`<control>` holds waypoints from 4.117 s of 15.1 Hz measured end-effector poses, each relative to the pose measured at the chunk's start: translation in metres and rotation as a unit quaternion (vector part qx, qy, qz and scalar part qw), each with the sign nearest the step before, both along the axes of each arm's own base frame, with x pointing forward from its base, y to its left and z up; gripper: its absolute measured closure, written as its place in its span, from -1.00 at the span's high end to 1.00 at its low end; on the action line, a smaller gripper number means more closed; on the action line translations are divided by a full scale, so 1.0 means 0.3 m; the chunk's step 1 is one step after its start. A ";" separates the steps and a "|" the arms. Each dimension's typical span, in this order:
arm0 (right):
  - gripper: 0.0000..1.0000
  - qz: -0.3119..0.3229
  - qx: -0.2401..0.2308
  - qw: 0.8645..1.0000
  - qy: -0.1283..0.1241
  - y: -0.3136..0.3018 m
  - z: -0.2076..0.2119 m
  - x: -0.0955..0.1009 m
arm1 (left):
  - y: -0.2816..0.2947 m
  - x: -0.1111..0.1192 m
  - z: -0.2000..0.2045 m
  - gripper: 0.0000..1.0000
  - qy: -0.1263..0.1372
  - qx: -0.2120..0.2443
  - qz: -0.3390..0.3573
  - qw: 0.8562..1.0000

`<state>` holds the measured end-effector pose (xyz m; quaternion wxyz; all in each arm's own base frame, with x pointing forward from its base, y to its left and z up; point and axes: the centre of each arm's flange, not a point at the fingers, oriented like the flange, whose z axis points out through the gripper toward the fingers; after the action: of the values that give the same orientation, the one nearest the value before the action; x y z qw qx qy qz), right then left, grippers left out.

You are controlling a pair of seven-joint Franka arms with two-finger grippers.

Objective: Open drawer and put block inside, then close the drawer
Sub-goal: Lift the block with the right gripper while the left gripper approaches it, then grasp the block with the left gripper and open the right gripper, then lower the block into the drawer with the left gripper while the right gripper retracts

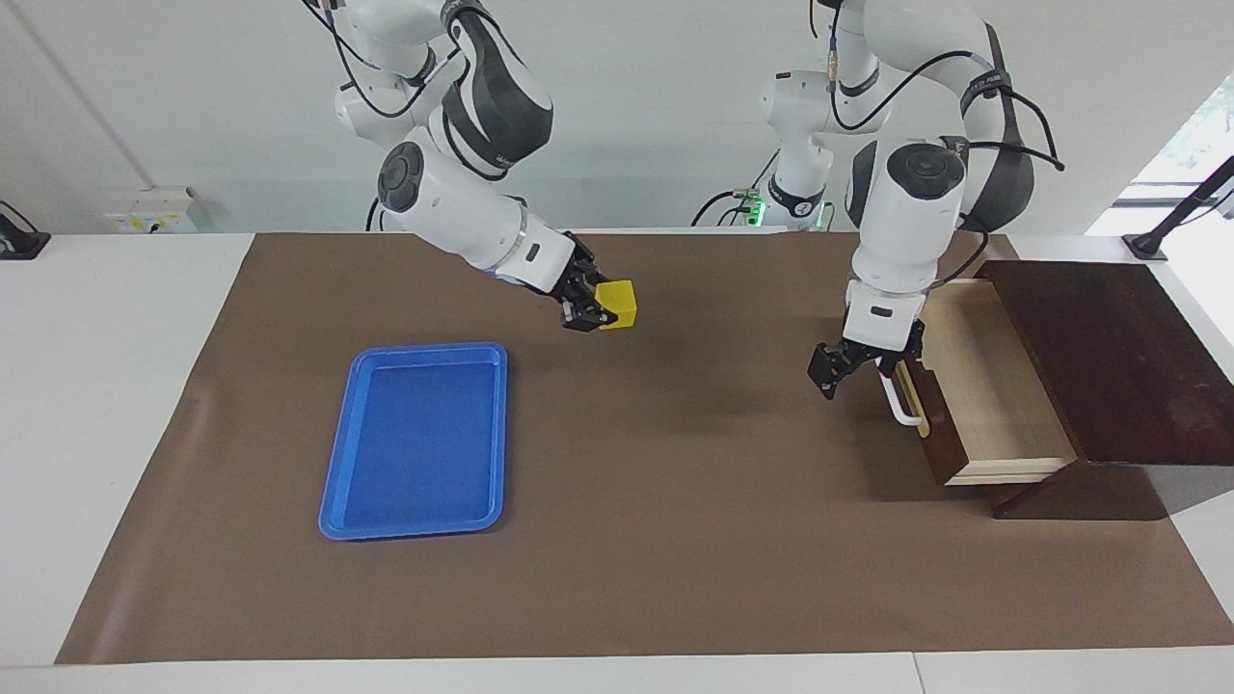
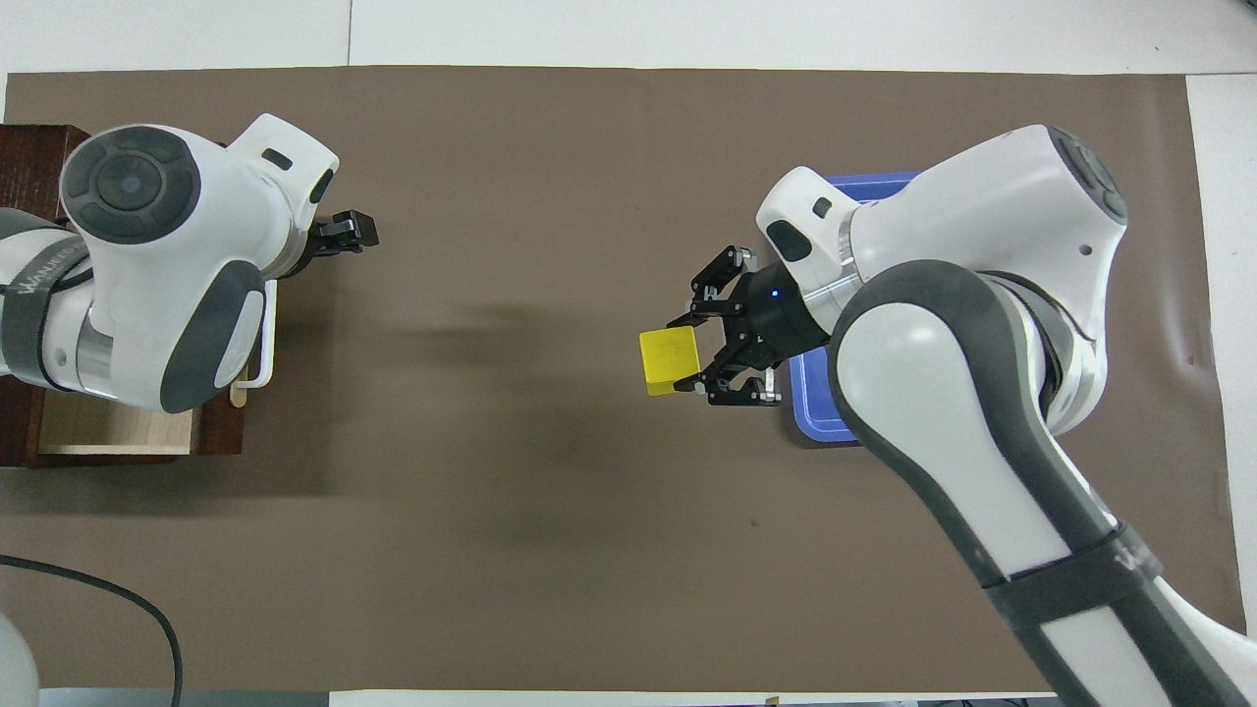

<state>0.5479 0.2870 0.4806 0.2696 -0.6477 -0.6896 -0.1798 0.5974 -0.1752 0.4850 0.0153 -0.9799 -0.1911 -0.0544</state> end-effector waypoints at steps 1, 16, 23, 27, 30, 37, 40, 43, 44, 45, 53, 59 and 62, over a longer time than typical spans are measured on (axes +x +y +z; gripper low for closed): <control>0.11 0.001 0.001 1.000 -0.008 0.027 0.001 -0.005 | -0.010 -0.008 0.013 1.00 0.008 -0.019 0.059 0.998; 0.11 0.011 0.006 0.999 -0.046 0.168 0.009 -0.052 | -0.518 -0.404 0.085 1.00 0.036 -0.062 0.503 0.862; 0.11 0.011 0.006 0.999 -0.046 0.168 0.009 -0.051 | -0.613 -0.449 0.111 1.00 0.021 -0.110 0.554 0.825; 0.11 0.011 0.006 0.999 -0.046 0.168 0.009 -0.051 | -0.640 -0.457 0.104 1.00 0.019 -0.120 0.562 0.818; 0.11 0.011 0.006 0.999 -0.046 0.168 0.009 -0.051 | -0.650 -0.464 0.100 0.61 0.020 -0.120 0.573 0.811; 0.11 0.013 0.006 0.999 -0.048 0.170 0.007 -0.051 | -0.643 -0.454 0.097 0.15 0.025 -0.123 0.582 0.804; 0.21 0.007 0.006 0.999 -0.045 0.168 0.009 -0.049 | -0.642 -0.453 0.100 0.15 0.025 -0.124 0.582 0.803; 0.79 -0.004 0.005 0.999 -0.041 0.155 0.012 -0.040 | -0.621 -0.440 0.109 0.14 0.026 -0.120 0.586 0.801; 0.97 -0.005 0.005 0.999 -0.039 0.152 0.012 -0.038 | -0.594 -0.425 0.127 0.14 0.026 -0.116 0.589 0.799; 1.00 -0.005 0.004 0.999 -0.037 0.148 0.013 -0.037 | -0.547 -0.401 0.155 0.14 0.027 -0.109 0.590 0.799; 1.00 -0.067 0.000 0.998 0.023 -0.257 0.056 0.111 | 0.137 -0.167 0.295 0.14 0.024 -0.082 0.552 0.829; 1.00 -0.178 -0.093 0.978 0.054 -0.555 0.179 0.114 | 0.635 -0.101 0.176 0.14 0.003 -0.086 0.526 0.846; 1.00 -0.250 -0.132 0.957 0.062 -0.613 0.269 0.080 | 0.700 -0.110 0.070 0.14 0.001 -0.084 0.521 0.850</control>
<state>0.5718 0.1031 0.5614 0.1702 -0.8392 -0.5049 -0.1082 0.5644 0.0349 0.5060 -0.0412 -0.7344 -0.6772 -0.0212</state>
